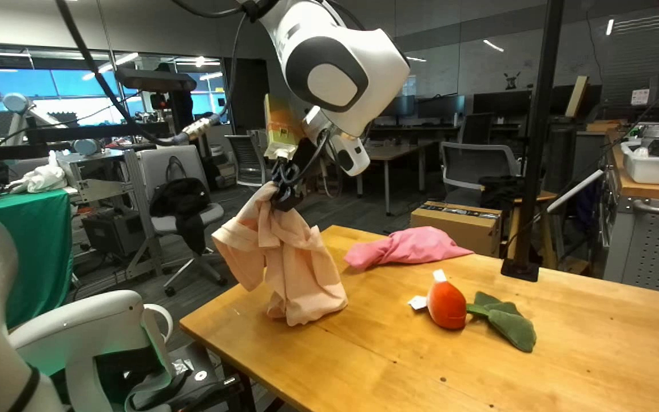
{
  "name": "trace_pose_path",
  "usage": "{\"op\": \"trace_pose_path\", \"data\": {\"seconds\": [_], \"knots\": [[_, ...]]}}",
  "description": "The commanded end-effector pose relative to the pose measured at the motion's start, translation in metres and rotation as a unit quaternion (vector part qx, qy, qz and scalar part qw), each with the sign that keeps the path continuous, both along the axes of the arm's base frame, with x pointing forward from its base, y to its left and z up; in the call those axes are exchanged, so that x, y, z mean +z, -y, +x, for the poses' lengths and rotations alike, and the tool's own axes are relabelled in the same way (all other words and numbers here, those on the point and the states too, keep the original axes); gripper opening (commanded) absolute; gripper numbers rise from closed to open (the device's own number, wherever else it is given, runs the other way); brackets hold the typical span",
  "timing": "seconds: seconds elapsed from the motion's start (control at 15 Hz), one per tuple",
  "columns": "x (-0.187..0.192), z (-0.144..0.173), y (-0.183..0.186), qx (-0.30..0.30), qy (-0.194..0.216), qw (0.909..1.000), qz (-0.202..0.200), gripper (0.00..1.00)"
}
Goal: Spread the objects across on the table
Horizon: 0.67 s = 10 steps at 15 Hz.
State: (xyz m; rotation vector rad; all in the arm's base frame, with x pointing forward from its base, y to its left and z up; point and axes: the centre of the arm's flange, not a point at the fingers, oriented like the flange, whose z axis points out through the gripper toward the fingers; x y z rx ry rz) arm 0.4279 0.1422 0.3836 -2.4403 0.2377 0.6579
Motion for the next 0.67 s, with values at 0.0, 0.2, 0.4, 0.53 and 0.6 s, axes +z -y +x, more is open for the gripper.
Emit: {"op": "trace_pose_path", "data": {"seconds": [0.0, 0.2, 0.4, 0.53, 0.6], "knots": [[-0.013, 0.001, -0.008, 0.013, -0.038, 0.9979, 0.051, 0.09], [-0.028, -0.002, -0.013, 0.019, -0.074, 0.9935, 0.084, 0.09], [-0.041, -0.004, -0.017, 0.021, -0.1, 0.9902, 0.095, 0.09], [-0.048, -0.004, -0.018, 0.021, -0.108, 0.9896, 0.092, 0.09], [-0.051, -0.004, -0.018, 0.02, -0.109, 0.9899, 0.088, 0.09]]}}
